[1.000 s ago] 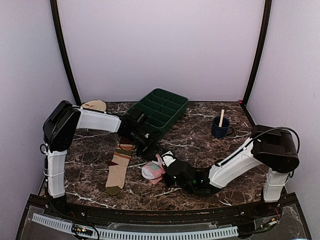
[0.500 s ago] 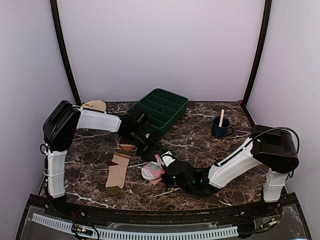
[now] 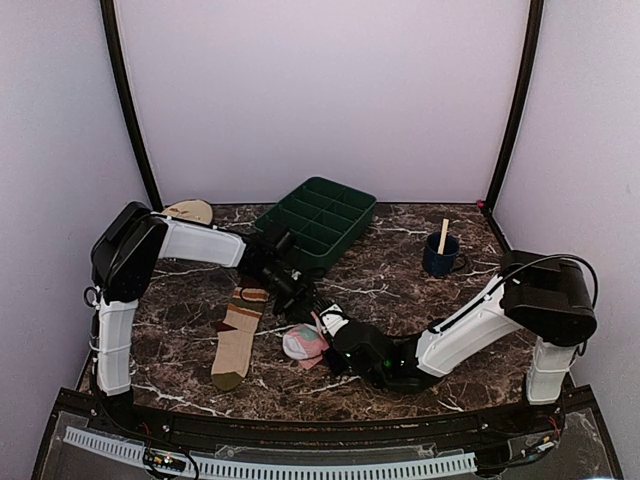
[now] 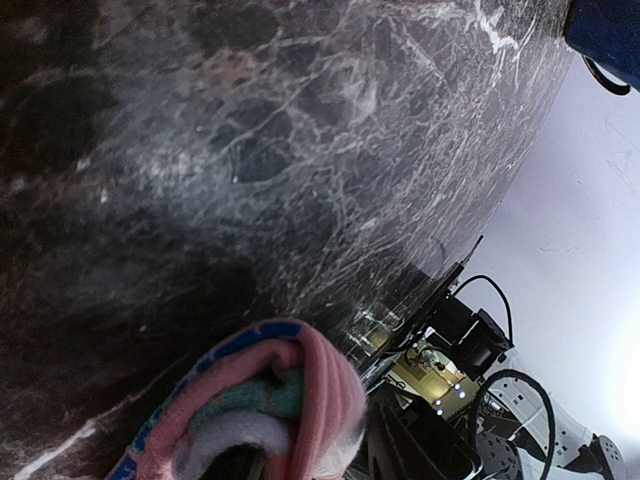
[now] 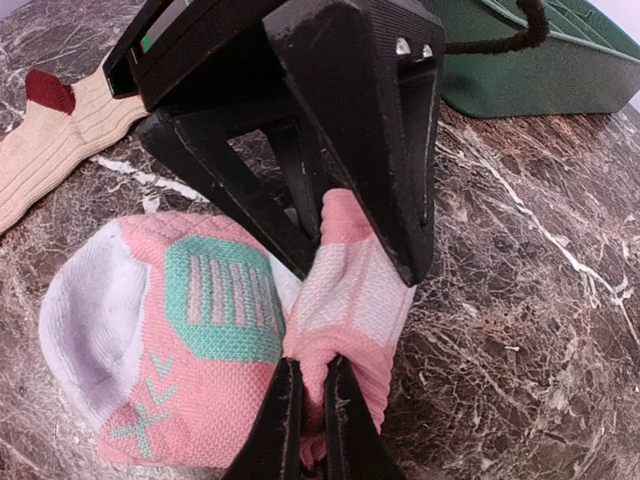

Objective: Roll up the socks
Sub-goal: Roll the sock at the center of the board.

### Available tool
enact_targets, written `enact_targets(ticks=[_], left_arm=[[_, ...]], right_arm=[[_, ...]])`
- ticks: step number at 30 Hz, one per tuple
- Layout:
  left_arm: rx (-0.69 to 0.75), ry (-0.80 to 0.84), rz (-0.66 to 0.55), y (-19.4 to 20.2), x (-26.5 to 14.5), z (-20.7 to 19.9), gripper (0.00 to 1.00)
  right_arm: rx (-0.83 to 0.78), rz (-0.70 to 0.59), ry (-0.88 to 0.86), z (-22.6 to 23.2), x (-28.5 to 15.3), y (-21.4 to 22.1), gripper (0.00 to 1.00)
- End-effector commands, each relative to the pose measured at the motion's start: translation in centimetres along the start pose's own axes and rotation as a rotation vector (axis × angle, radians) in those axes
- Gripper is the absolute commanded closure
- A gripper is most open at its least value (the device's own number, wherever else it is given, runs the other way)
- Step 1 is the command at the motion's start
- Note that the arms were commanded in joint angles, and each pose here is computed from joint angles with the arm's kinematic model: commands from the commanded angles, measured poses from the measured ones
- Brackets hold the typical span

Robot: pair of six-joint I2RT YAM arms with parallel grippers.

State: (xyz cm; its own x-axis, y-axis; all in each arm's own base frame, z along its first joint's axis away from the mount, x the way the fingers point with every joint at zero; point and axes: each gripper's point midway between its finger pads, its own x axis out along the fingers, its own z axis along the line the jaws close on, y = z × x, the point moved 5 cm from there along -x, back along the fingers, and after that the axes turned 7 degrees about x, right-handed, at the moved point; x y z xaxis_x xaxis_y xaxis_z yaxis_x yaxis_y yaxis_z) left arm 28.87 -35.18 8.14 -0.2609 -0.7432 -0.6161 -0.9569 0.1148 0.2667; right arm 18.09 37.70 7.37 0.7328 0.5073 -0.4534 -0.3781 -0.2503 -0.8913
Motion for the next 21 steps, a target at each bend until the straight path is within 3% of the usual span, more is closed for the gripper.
enact_targets(ticks=[1, 5, 10, 17, 21], left_arm=[[0.010, -0.009, 0.040, 0.6, 1.2, 0.4, 0.66], [0.011, -0.009, 0.045, 0.5, 1.7, 0.6, 0.75], [0.019, -0.003, 0.057, 0.7, 2.3, 0.8, 1.00], [0.054, -0.036, 0.029, 1.3, 2.4, 1.5, 1.00], [0.096, -0.002, -0.044, 1.2, 2.2, 1.9, 1.00]], right_arm=[[-0.036, 0.006, -0.048, 1.1, 0.0, 0.3, 1.00], [-0.048, 0.019, -0.057, 1.2, 0.0, 0.6, 1.00], [-0.048, 0.035, -0.053, 1.1, 0.0, 0.9, 1.00], [-0.006, 0.058, -0.019, 0.4, -0.4, 1.1, 1.00], [0.043, 0.082, -0.005, 0.0, -0.8, 1.1, 0.85]])
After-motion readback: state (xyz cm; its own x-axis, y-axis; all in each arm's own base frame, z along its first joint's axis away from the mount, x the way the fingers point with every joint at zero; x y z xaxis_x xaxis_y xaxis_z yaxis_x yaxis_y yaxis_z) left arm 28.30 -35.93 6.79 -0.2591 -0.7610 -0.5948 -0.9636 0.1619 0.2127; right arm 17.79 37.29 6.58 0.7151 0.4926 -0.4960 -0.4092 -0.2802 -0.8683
